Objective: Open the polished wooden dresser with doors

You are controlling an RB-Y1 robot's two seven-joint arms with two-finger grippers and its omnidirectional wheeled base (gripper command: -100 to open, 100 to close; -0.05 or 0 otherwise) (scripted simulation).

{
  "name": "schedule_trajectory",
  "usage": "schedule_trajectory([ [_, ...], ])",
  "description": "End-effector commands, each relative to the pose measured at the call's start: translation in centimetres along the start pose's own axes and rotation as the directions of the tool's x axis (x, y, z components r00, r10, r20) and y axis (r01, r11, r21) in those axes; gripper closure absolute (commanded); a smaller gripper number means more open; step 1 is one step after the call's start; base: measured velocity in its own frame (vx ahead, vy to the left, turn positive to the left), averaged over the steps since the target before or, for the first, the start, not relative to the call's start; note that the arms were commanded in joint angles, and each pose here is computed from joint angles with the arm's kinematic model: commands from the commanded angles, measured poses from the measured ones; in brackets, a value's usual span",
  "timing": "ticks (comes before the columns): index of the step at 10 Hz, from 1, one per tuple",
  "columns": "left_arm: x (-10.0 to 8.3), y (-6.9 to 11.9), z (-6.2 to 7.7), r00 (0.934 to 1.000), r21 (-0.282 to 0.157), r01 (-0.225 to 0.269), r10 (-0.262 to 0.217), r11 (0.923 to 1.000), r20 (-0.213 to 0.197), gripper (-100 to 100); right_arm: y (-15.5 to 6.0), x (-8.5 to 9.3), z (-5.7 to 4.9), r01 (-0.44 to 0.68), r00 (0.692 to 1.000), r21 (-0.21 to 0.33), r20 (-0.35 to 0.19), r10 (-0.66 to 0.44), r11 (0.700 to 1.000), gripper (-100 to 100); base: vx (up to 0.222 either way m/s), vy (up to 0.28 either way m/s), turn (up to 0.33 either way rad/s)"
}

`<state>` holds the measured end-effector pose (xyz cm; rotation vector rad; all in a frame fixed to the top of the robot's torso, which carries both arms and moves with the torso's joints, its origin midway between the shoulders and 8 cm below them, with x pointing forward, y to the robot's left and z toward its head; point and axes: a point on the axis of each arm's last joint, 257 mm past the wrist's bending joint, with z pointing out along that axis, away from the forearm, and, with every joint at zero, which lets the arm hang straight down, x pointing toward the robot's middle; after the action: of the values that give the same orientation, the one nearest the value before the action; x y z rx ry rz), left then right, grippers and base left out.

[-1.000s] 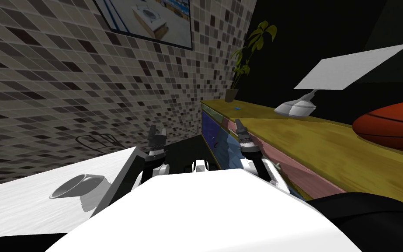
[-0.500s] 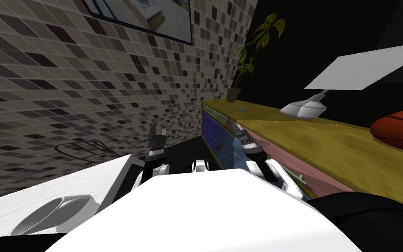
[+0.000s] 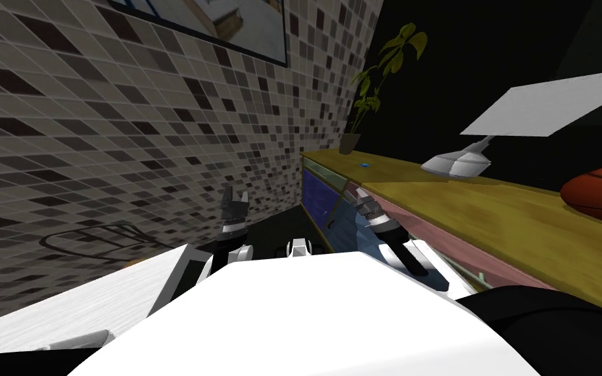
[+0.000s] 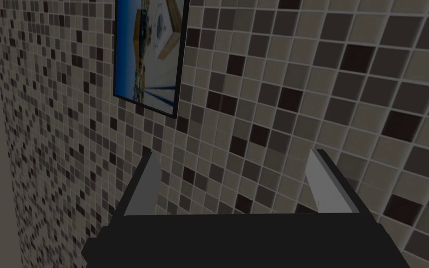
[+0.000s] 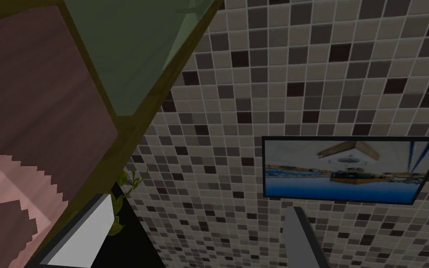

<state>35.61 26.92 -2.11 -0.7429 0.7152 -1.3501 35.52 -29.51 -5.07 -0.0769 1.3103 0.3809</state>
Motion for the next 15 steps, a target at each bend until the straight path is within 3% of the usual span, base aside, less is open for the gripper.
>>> schedule_trajectory([
  [1, 0.0, 0.0, 0.0, 1.0000, 0.000, 0.000, 0.000, 1.0000, 0.000, 0, -1.0, 0.9, -0.4, 0.127, 0.990, -0.010, -0.064, -0.127, 0.992, -100, 0.078, 0.071, -0.047],
  [3, 0.0, 0.0, 0.0, 1.0000, 0.000, 0.000, 0.000, 1.0000, 0.000, 0, -2.3, 1.9, -1.2, 0.285, 0.948, -0.034, -0.137, -0.287, 0.958, -100, 0.098, 0.111, -0.100],
  [4, 0.0, 0.0, 0.0, 1.0000, 0.000, 0.000, 0.000, 1.0000, 0.000, 0, -2.2, 1.9, -1.2, 0.290, 0.946, -0.043, -0.141, -0.293, 0.956, -100, 0.083, 0.094, -0.043],
  [6, 0.0, 0.0, 0.0, 1.0000, 0.000, 0.000, 0.000, 1.0000, 0.000, 0, -3.8, 2.8, -2.0, 0.438, 0.871, -0.085, -0.206, -0.446, 0.895, -100, 0.120, 0.104, -0.097],
  [7, 0.0, 0.0, 0.0, 1.0000, 0.000, 0.000, 0.000, 1.0000, 0.000, 0, -3.7, 2.8, -1.9, 0.442, 0.867, -0.095, -0.207, -0.452, 0.892, -100, 0.083, 0.097, -0.045],
  [9, 0.0, 0.0, 0.0, 1.0000, 0.000, 0.000, 0.000, 1.0000, 0.000, 0, -5.5, 3.5, -2.8, 0.573, 0.764, -0.150, -0.258, -0.591, 0.806, -100, 0.095, 0.090, -0.099],
  [10, 0.0, 0.0, 0.0, 1.0000, 0.000, 0.000, 0.000, 1.0000, 0.000, 0, -5.4, 3.6, -2.7, 0.576, 0.758, -0.163, -0.258, -0.598, 0.801, -100, 0.074, 0.093, -0.061],
  [12, 0.0, 0.0, 0.0, 1.0000, 0.000, 0.000, 0.000, 1.0000, 0.000, 0, -7.3, 4.1, -3.4, 0.684, 0.630, -0.232, -0.290, -0.721, 0.691, -100, 0.092, 0.112, -0.094],
  [13, 0.0, 0.0, 0.0, 1.0000, 0.000, 0.000, 0.000, 1.0000, 0.000, 0, -7.2, 4.1, -3.3, 0.686, 0.623, -0.244, -0.288, -0.727, 0.685, -100, 0.091, 0.107, -0.059],
  [15, 0.0, 0.0, 0.0, 1.0000, 0.000, 0.000, 0.000, 1.0000, 0.000, 0, -9.1, 4.4, -3.9, 0.766, 0.479, -0.317, -0.299, -0.825, 0.559, -100, 0.086, 0.110, -0.096],
])
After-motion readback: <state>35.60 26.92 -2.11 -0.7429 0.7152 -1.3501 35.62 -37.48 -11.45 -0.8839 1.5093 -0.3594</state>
